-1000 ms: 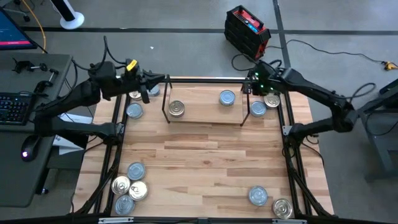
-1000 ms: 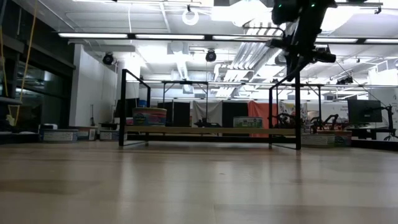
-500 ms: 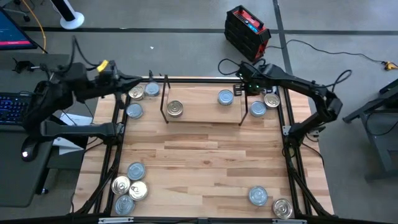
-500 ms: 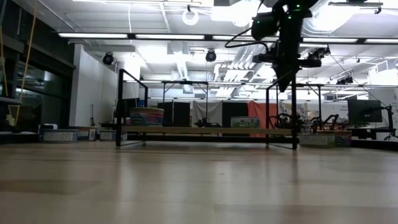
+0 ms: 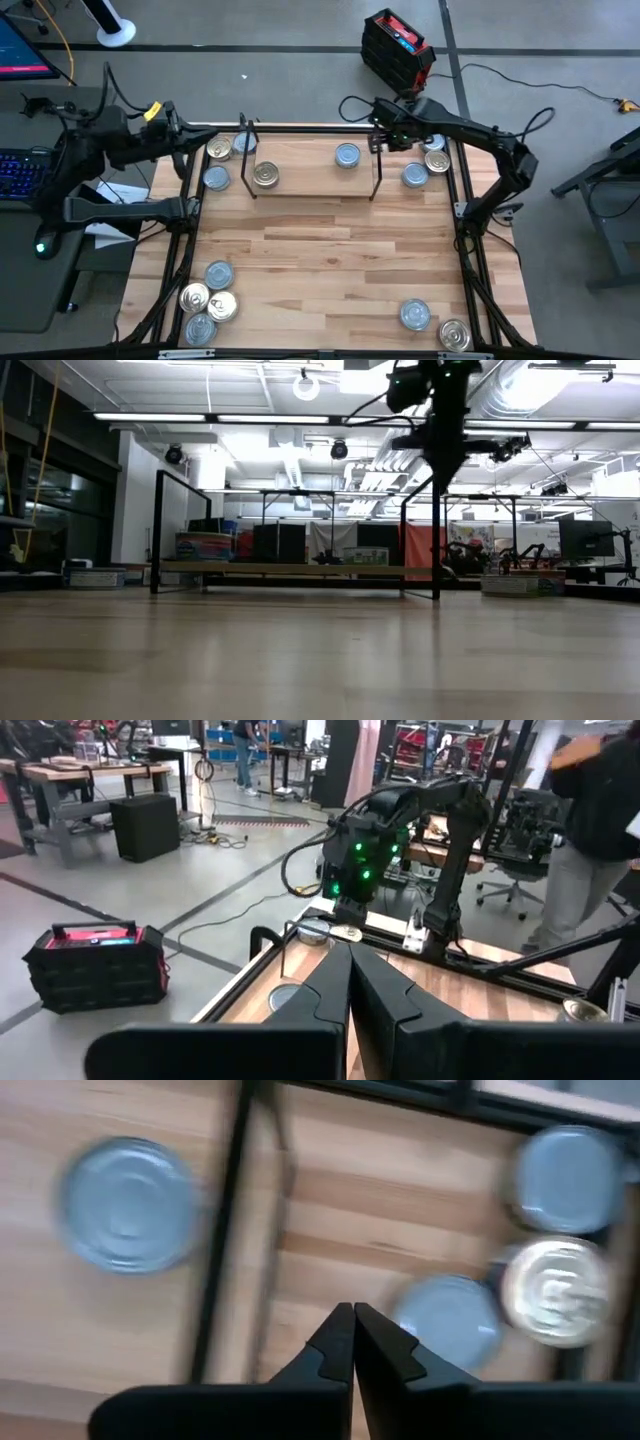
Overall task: Stack canned seafood by type on shelf
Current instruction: Stack the green tuna can on top of the other green tuna can on the shelf
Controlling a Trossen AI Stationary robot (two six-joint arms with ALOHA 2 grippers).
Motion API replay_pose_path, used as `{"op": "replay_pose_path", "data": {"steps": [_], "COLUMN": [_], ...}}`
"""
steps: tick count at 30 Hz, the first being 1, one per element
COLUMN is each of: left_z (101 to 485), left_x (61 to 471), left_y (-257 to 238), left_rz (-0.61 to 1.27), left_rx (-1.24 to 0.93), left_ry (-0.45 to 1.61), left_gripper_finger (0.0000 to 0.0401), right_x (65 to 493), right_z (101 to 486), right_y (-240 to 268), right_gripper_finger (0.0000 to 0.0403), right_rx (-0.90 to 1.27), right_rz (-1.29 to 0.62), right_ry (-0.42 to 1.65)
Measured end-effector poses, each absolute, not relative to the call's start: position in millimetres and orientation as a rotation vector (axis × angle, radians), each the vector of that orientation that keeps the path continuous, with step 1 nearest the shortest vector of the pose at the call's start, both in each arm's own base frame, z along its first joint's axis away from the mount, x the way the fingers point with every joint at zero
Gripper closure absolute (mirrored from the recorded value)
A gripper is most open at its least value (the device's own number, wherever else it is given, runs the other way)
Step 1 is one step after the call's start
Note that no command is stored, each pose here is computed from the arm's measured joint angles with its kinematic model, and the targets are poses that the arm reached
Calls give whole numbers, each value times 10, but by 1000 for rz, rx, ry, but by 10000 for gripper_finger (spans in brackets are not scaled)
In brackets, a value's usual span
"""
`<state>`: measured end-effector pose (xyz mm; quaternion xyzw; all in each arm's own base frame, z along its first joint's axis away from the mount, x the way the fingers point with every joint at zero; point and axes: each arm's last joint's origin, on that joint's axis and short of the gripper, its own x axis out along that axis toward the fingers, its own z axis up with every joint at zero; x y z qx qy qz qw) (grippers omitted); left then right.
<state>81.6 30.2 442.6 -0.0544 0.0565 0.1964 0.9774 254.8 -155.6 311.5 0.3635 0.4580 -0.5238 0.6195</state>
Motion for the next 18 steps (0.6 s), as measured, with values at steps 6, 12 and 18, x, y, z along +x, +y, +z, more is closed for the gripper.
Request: {"op": "replay_pose_path", "data": {"steps": [6, 12, 18], "left_z": [4127, 3750, 3480], "left_x": [1098, 1498, 1771], "left_y": [368, 458, 545], "left_rz": [286, 118, 71], "left_rx": [-77, -181, -343], "left_ry": [189, -41, -125], "left_gripper_finger": [401, 401, 401], "right_x": [2116, 1718, 1482], "right_z": [3042, 2693, 2347], "right_y": [-1490, -1358, -1245], "right_gripper_finger": [403, 403, 403], "right_rx": [881, 1050, 1183], "right_rz": [-1238, -1229, -1249], "right_ry": [1137, 1112, 953]}}
